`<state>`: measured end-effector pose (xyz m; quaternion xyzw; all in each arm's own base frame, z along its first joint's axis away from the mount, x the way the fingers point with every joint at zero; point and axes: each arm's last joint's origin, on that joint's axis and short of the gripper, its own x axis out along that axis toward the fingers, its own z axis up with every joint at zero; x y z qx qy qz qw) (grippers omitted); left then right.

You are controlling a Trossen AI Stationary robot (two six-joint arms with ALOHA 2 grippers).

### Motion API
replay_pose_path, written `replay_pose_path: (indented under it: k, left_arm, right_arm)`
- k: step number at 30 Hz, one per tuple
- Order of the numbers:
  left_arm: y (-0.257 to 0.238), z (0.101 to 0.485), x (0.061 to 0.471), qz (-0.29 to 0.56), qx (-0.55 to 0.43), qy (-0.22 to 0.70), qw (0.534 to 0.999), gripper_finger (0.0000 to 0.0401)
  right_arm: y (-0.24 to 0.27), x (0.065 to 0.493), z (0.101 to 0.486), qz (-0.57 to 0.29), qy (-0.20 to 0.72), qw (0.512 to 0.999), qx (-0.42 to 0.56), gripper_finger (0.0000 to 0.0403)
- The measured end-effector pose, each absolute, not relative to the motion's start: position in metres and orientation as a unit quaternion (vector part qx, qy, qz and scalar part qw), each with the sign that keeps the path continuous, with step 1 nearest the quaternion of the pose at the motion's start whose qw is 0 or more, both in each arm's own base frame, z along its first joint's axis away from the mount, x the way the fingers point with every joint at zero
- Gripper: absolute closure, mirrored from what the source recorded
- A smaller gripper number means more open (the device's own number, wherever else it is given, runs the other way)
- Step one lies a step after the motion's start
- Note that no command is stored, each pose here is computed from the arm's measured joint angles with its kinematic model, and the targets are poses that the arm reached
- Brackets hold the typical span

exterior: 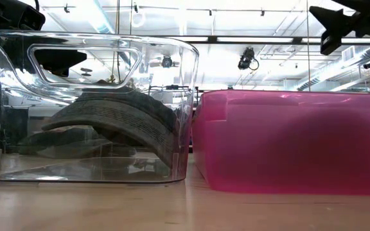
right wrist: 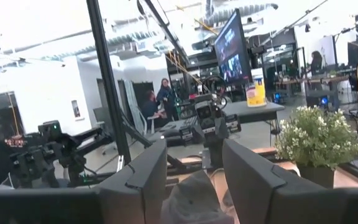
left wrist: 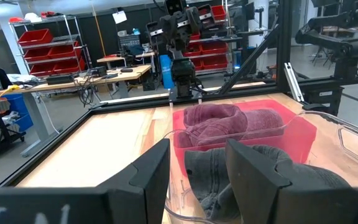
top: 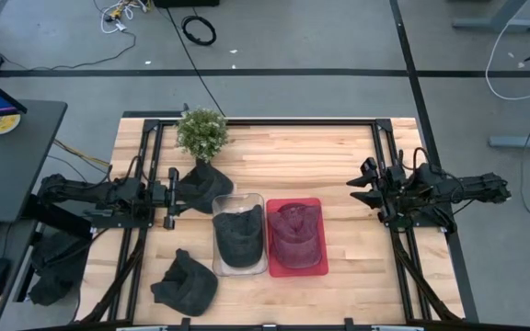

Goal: Pick & Place hat
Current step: Put the top right black cap into the transparent bin

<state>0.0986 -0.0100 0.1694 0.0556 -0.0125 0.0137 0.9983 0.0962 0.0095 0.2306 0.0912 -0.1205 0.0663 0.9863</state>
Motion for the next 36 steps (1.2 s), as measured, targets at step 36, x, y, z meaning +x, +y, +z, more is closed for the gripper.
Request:
replay_pose_path:
  k: [36]
  left_arm:
    - [-0.01,0.169,0.099,0.014,0.056,-0.012,0.998,0.024]
  right_arm:
    - [0.01,0.105,0.16,0.046,0.055,0.995,0.068,0.0243]
